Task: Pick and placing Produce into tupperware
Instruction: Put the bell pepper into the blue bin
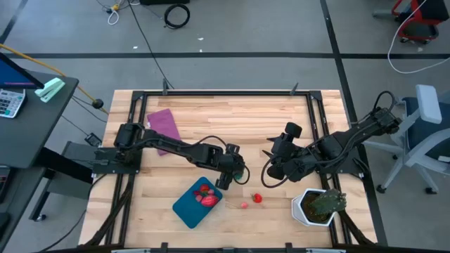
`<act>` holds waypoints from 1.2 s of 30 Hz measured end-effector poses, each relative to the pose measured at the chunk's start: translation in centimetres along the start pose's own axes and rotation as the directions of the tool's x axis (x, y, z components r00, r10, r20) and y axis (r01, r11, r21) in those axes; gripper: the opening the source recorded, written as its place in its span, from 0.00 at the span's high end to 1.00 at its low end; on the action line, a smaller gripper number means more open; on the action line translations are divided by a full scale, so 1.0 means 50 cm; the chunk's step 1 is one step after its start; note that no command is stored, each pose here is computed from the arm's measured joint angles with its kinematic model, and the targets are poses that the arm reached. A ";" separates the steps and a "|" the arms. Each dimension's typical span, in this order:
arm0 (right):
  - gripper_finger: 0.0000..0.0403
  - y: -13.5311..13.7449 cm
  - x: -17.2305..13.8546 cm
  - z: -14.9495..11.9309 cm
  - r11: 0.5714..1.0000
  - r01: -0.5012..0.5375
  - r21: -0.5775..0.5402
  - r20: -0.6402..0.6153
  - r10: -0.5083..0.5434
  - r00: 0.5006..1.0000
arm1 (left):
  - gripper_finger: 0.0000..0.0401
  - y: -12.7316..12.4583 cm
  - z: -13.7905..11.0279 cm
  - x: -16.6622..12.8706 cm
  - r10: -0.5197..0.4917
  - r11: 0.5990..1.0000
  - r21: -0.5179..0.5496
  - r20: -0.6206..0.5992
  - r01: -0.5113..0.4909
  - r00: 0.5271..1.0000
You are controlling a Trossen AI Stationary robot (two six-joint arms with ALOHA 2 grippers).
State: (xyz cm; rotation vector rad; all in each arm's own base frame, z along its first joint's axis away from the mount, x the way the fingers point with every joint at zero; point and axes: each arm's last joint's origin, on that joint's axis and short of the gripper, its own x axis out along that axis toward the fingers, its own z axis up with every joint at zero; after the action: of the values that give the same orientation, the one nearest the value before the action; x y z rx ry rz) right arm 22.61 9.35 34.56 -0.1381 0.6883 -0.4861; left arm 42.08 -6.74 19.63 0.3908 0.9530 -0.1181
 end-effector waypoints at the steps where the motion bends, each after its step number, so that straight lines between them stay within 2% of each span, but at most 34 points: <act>1: 0.48 0.000 0.000 0.000 1.000 0.000 0.000 0.000 0.000 1.000 | 0.35 -0.001 0.001 0.000 -0.019 1.000 -0.001 0.011 0.019 1.000; 7: 0.48 0.000 0.000 0.000 1.000 0.000 0.000 0.000 0.000 1.000 | 0.35 -0.001 0.010 0.000 -0.050 0.999 -0.005 0.065 0.050 0.997; 14: 0.48 0.000 0.000 0.000 1.000 0.001 0.000 0.001 -0.001 1.000 | 0.35 -0.010 0.002 0.037 -0.066 0.998 -0.003 0.045 0.067 0.997; 18: 0.48 0.000 0.000 0.000 1.000 0.002 -0.002 -0.001 -0.002 1.000 | 0.35 -0.014 -0.010 0.054 -0.040 0.998 0.053 -0.004 0.040 0.999; 23: 0.48 -0.001 0.000 -0.001 1.000 0.003 -0.006 -0.005 -0.003 1.000 | 0.35 0.001 -0.012 0.055 -0.011 1.000 0.015 -0.005 0.011 1.000; 28: 0.48 -0.001 0.000 -0.001 1.000 0.003 -0.005 -0.004 -0.003 1.000 | 0.35 0.001 -0.016 0.069 -0.084 0.996 -0.007 0.005 0.084 0.996; 36: 0.48 -0.001 0.000 -0.001 1.000 0.003 -0.012 -0.004 -0.003 1.000 | 0.35 -0.002 -0.024 0.093 -0.090 0.996 -0.009 -0.008 0.090 0.996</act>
State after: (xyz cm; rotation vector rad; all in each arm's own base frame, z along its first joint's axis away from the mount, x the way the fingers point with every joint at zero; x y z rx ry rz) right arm 22.56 9.32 34.53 -0.1492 0.6954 -0.4854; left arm 43.79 -6.06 15.20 0.3407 0.9796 -0.1938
